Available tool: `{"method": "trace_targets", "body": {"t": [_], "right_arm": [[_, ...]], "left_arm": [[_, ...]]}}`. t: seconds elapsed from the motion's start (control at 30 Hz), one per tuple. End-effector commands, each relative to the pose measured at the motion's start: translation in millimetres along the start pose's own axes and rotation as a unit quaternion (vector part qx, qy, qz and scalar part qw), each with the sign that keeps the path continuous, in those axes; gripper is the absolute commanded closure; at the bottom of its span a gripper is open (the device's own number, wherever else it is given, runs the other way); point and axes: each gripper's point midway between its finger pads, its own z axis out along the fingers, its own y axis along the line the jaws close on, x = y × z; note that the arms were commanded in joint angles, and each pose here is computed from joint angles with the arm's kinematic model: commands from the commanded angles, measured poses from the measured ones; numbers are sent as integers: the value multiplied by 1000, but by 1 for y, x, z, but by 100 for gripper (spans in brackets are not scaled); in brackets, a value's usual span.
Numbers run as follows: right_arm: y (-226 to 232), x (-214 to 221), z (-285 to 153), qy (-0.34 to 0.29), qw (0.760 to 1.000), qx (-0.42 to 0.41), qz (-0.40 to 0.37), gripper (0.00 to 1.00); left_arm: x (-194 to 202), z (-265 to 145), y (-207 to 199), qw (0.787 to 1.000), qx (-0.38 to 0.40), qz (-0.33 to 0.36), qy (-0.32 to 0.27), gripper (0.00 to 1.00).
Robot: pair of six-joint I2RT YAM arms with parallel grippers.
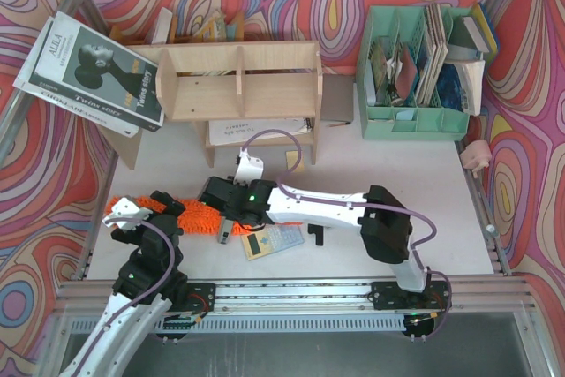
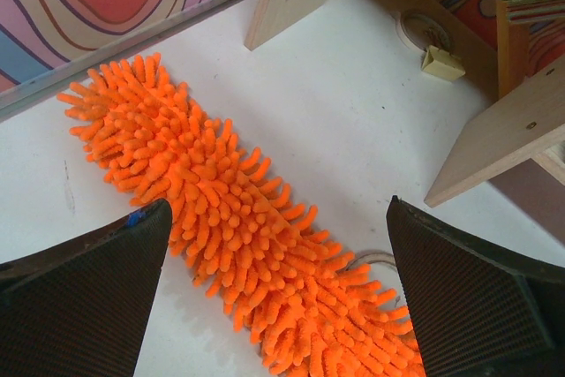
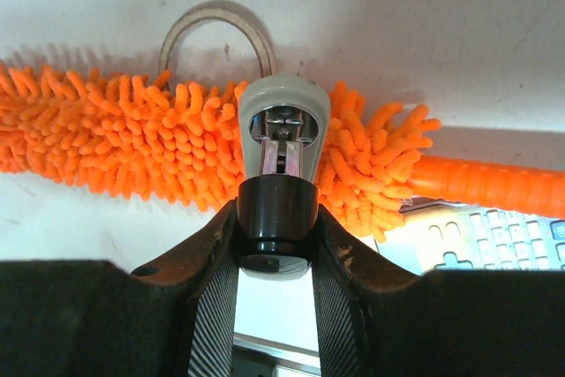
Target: Dust the bookshelf with a duster
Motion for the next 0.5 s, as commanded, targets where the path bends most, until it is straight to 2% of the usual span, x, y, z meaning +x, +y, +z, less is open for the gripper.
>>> {"method": "trace_targets", "body": {"t": [0.0,0.2,0.47], "right_arm": [[11,-37,-28,-48,998,-29,43,97],[-3,-46,-38,-68,996,-20,55,100],[-31,-60,-41,-66,994,0,89,100]], "left_arm": [[6,1,0,1000,3,10,3,2],[7,1,-1,1000,5,10,4,1],[7,2,-2,1000,6,11,5,1]]}}
